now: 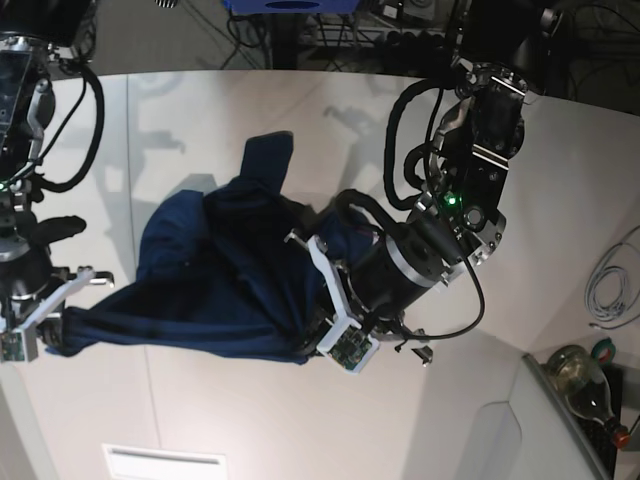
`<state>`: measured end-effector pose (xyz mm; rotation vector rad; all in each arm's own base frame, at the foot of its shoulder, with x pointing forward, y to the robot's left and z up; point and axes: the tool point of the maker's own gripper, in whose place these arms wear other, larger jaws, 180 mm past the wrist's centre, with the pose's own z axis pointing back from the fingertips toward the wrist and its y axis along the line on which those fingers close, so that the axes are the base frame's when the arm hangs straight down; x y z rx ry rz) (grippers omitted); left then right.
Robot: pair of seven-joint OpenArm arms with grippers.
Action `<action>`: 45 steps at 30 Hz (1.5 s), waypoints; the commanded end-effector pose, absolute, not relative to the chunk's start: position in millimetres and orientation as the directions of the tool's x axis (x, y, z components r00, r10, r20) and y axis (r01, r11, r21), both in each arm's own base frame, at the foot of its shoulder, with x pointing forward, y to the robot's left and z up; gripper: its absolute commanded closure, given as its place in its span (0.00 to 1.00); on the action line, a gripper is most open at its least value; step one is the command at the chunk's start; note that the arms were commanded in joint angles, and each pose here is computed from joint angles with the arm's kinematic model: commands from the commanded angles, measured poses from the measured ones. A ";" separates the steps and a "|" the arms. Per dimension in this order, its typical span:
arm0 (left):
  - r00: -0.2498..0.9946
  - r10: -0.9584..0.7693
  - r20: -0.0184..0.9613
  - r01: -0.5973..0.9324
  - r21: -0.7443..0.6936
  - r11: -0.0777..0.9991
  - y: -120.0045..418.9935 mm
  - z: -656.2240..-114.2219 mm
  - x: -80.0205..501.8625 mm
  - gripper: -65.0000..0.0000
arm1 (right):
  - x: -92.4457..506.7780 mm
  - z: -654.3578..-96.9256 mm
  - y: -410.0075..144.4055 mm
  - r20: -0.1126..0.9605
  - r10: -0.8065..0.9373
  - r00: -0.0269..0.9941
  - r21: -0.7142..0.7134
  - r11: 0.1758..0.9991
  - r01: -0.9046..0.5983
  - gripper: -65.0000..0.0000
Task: Layout the t-shirt on the table in an organized manner, then fold the t-shirt properly
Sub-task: 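Lift the shirt and pull the grippers apart to stretch it out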
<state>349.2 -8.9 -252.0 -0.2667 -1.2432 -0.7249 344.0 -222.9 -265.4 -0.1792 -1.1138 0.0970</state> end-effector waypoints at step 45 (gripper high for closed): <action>0.509 -0.496 0.704 0.741 -0.065 0.668 -67.5 -497.2 244.5 0.48 | 181.4 -379.2 -305.0 0.667 -0.083 0.740 -0.197 0.939 0.283 1.00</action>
